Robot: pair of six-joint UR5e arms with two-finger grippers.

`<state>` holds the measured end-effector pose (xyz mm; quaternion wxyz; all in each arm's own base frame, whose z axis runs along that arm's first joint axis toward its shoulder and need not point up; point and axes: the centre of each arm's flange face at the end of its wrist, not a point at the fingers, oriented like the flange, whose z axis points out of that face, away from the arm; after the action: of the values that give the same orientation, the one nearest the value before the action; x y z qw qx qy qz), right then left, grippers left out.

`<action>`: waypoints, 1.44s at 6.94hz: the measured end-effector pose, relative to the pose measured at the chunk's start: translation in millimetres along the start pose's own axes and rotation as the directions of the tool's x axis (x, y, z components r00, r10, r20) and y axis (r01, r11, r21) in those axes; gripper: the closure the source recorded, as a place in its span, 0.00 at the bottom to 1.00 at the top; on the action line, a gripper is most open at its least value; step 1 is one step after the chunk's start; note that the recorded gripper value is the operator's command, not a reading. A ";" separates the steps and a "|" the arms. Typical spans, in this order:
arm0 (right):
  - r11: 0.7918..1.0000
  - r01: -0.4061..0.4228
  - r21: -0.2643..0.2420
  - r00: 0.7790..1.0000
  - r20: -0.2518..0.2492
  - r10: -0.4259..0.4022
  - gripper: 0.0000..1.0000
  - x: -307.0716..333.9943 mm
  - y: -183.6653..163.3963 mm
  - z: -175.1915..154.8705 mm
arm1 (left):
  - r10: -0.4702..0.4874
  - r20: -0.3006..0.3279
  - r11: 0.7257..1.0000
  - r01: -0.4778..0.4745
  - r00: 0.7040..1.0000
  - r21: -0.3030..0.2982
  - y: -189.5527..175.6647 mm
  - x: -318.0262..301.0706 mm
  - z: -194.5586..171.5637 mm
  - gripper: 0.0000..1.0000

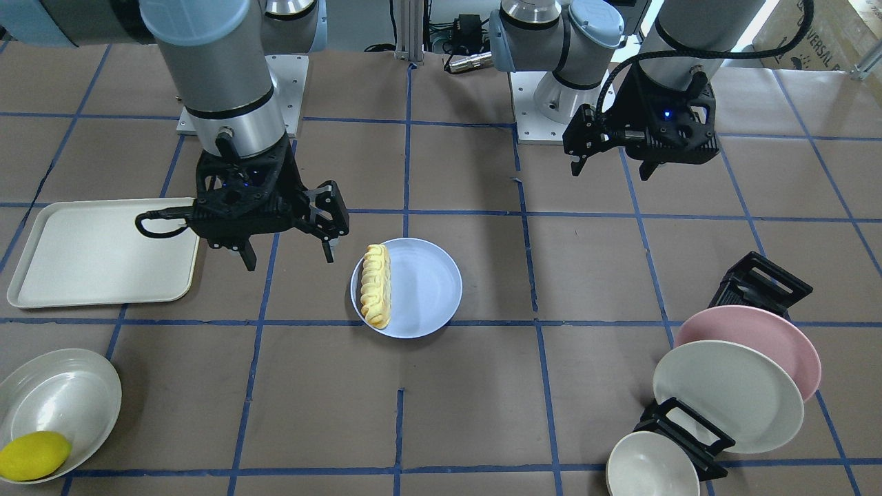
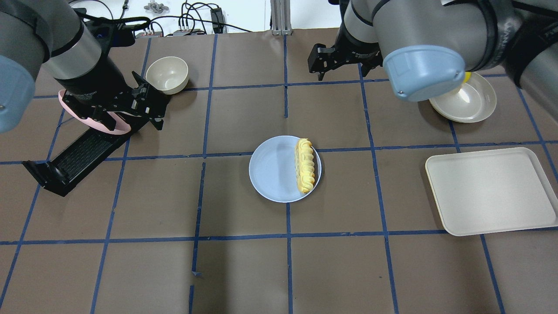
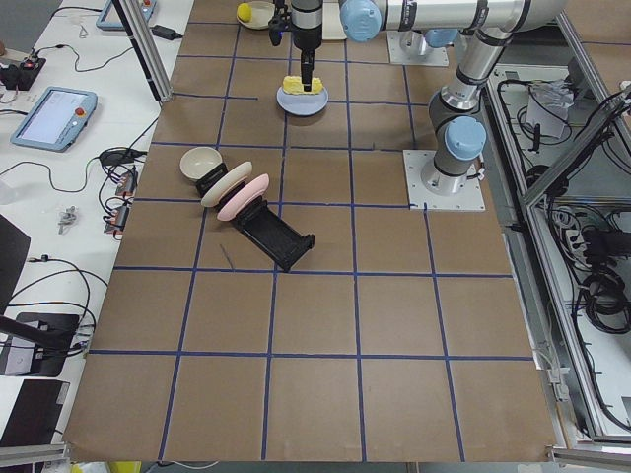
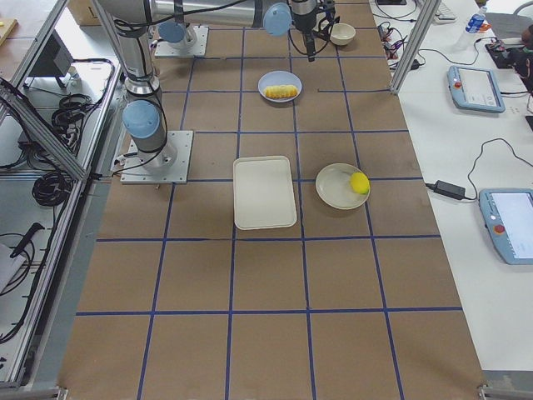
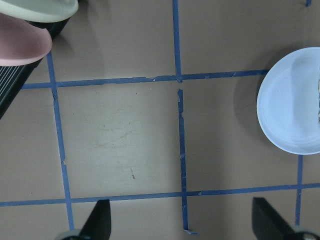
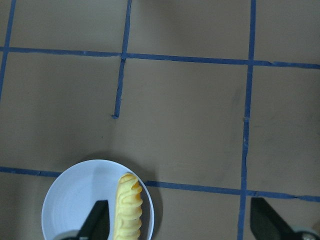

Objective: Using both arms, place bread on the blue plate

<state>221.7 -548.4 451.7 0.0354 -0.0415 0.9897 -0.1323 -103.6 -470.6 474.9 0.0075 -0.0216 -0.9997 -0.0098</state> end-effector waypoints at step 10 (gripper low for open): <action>0.962 -0.052 -0.267 0.998 -0.032 0.045 0.00 38.1 73.8 -83.2 | 0.000 0.001 1.000 0.000 1.000 -0.003 1.2 0.0 -0.4 0.00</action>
<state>171.7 -459.4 510.0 0.0199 -0.0198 0.9996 0.0032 -103.5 -469.4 475.3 0.0070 -0.0215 -0.9997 -0.0114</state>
